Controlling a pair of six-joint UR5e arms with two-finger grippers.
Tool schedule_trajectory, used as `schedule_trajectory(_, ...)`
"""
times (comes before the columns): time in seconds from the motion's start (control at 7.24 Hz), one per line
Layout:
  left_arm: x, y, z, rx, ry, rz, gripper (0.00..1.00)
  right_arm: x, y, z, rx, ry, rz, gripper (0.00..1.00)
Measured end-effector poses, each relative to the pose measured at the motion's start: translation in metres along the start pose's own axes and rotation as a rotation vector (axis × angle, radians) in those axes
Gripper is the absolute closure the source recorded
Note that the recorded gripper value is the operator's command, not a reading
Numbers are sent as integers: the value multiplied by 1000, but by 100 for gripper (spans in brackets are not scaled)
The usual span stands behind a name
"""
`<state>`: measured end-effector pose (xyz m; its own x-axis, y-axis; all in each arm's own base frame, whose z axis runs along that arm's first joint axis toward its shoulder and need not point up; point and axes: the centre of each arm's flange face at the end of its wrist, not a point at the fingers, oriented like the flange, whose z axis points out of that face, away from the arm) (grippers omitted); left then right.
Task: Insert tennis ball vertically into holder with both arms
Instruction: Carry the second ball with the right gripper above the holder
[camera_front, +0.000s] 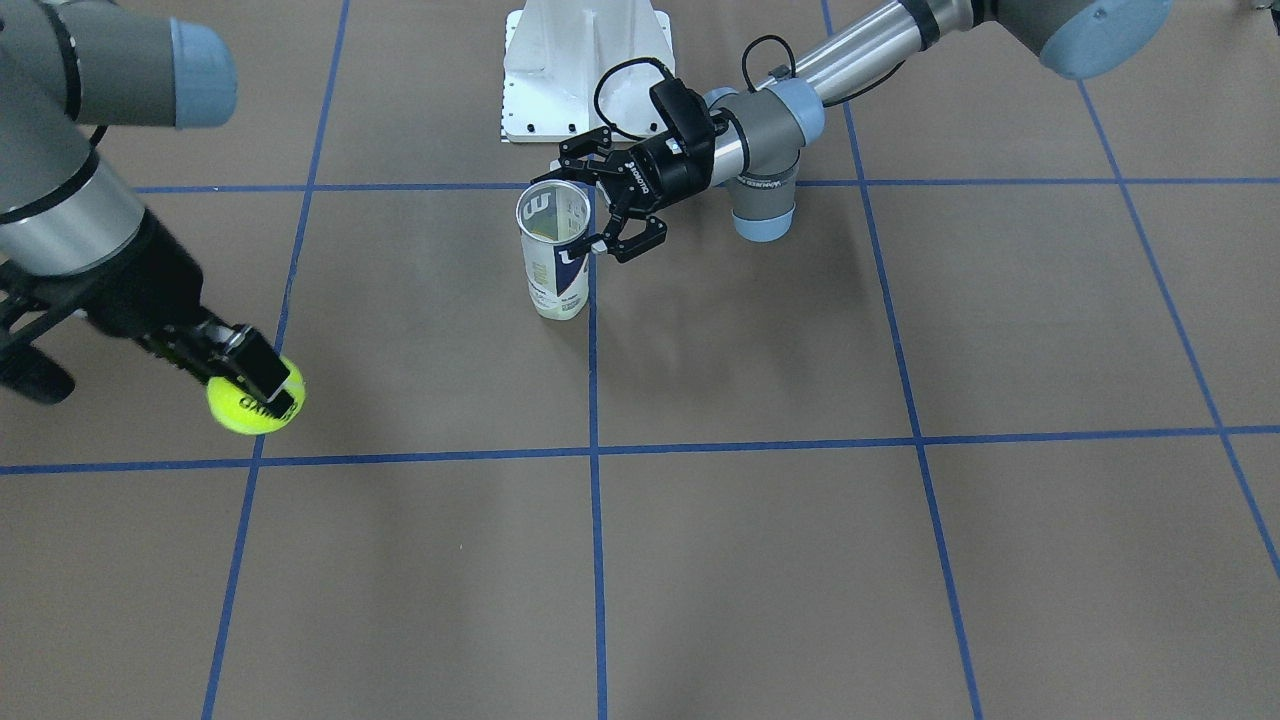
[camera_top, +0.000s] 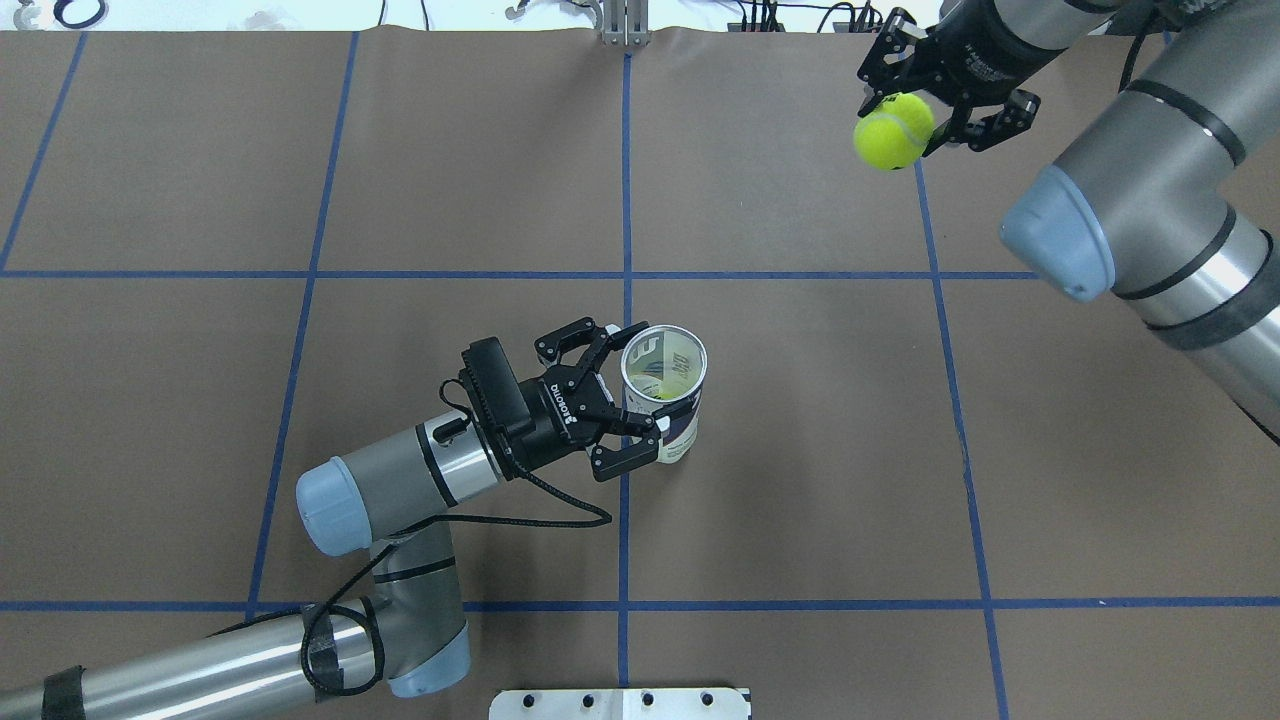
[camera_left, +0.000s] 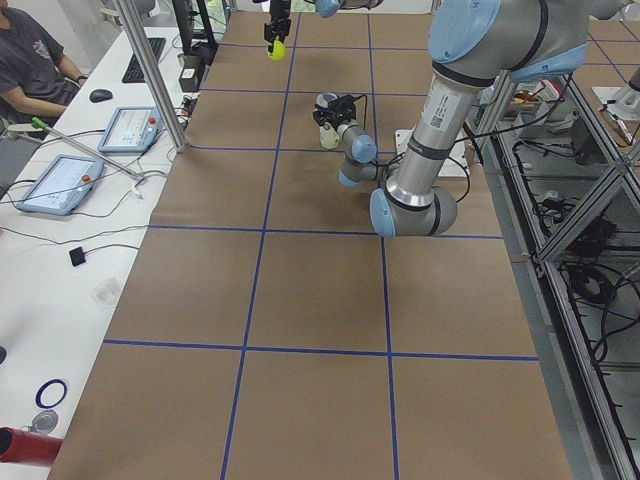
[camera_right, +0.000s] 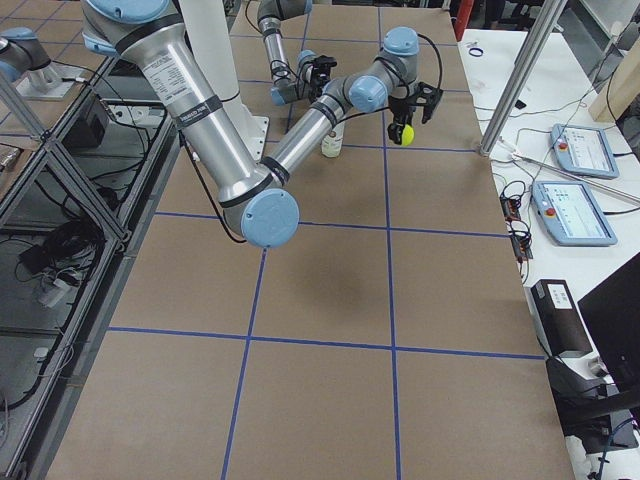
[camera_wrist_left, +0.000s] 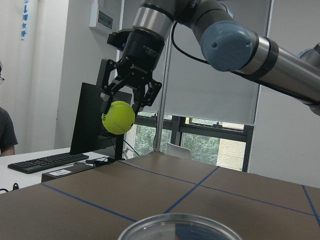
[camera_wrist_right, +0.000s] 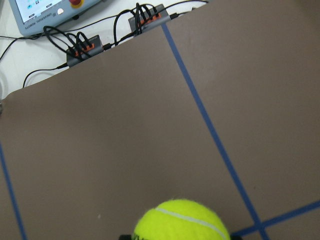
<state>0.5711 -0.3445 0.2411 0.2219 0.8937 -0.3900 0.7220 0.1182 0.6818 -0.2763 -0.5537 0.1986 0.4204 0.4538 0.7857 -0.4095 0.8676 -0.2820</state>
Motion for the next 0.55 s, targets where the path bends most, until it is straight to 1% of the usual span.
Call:
schedule_trajectory(0.28,6,1,1,1,8,-7,8,-18,66,-11,-68,-51,40,100)
schedule_trajectory(0.55,7,0,1,3,10,-8,8,-33,121,-20,-131,-93,54,100)
